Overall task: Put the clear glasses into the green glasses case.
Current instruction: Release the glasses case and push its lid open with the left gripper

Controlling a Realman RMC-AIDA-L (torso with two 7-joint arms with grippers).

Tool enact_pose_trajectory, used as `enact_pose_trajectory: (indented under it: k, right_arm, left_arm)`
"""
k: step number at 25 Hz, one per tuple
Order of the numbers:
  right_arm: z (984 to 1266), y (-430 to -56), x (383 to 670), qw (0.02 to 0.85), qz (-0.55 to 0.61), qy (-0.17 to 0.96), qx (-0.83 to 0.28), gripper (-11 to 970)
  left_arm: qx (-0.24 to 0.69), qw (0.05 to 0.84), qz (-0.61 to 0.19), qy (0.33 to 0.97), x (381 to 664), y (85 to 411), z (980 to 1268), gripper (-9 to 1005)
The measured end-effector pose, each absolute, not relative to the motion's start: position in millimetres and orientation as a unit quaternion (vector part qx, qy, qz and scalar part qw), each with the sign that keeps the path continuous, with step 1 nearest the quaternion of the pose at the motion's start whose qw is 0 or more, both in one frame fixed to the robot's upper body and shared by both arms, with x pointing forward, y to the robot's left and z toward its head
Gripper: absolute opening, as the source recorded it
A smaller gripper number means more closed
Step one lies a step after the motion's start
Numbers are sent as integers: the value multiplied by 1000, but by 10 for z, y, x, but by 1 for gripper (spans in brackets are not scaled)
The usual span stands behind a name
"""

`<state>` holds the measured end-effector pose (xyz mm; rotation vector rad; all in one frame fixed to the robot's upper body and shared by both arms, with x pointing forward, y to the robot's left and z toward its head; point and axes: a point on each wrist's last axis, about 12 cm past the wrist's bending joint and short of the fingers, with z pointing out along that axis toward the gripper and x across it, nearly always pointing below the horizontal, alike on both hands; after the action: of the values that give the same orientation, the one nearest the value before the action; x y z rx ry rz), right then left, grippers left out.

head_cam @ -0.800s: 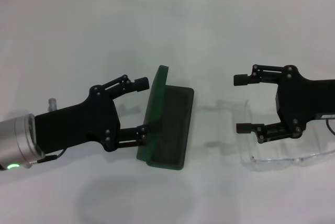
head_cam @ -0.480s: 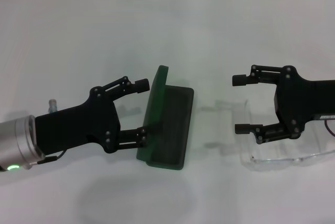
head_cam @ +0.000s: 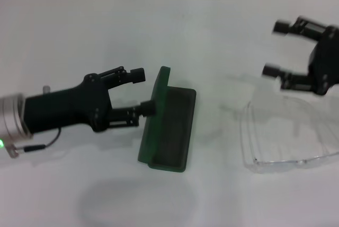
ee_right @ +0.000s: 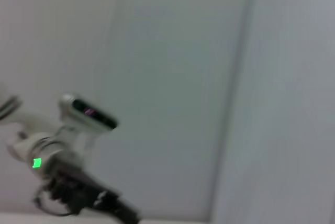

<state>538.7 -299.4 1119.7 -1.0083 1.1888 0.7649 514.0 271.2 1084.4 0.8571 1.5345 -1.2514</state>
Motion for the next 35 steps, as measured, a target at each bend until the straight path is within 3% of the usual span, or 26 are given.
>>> enact_pose_trajectory:
  k: [8,25,35]
  right_arm:
    - [11169,-3067,5371,658,320,533,-424,818]
    - [11118,-3084,5358,658,298,535,-438,815]
    - [11111,-3055,5364,653,299,534,-446,812]
  left_arm:
    - [306,343,-471,753,5492,2564,10981,888]
    - [258,292,-381,839,5561,2282,11030,864]
    - [246,281,-378,847,5534,2255,11006,849]
